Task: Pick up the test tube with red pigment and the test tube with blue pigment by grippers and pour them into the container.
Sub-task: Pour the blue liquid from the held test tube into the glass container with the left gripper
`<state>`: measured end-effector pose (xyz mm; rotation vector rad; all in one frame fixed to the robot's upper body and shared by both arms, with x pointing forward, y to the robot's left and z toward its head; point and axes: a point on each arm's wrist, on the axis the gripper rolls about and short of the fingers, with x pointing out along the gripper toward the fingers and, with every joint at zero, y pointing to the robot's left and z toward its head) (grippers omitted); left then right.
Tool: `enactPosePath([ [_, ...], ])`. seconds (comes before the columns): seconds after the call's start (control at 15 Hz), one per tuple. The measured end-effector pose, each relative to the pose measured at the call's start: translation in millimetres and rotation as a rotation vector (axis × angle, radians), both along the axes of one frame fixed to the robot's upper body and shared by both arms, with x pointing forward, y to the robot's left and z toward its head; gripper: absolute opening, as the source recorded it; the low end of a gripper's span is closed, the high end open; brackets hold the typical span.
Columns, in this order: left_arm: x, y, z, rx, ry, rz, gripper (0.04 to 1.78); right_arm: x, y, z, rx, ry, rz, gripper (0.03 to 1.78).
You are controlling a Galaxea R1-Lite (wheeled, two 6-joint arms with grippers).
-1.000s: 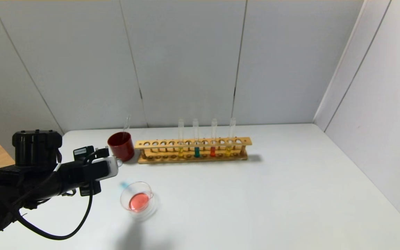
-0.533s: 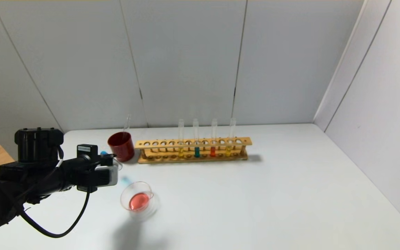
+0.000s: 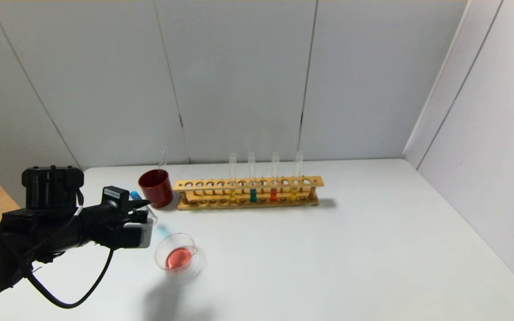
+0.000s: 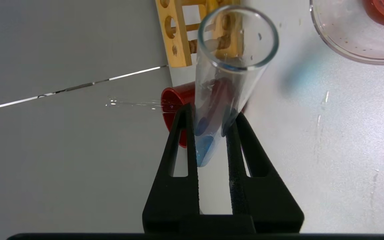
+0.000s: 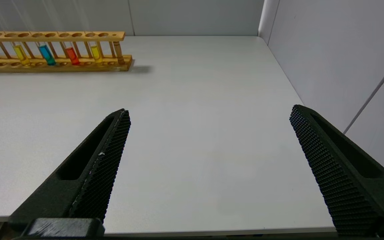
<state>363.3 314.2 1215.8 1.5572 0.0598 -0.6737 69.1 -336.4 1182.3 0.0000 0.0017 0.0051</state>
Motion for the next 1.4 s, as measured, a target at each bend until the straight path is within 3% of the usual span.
enactPosePath([
  [0.33,3.5,-0.1,-8.6,0.011,0.028,-0.003,0.30,0.0,0.0,0.0,0.000,0.000,0.000,1.75],
  [0.93,9.6,7.0,-13.9,0.136,-0.011,-0.054,0.30,0.0,0.0,0.0,0.000,0.000,0.000,1.75],
  [1.4,18.6,-1.2,-17.0,0.147,-0.013,-0.082,0.30,0.0,0.0,0.0,0.000,0.000,0.000,1.75],
])
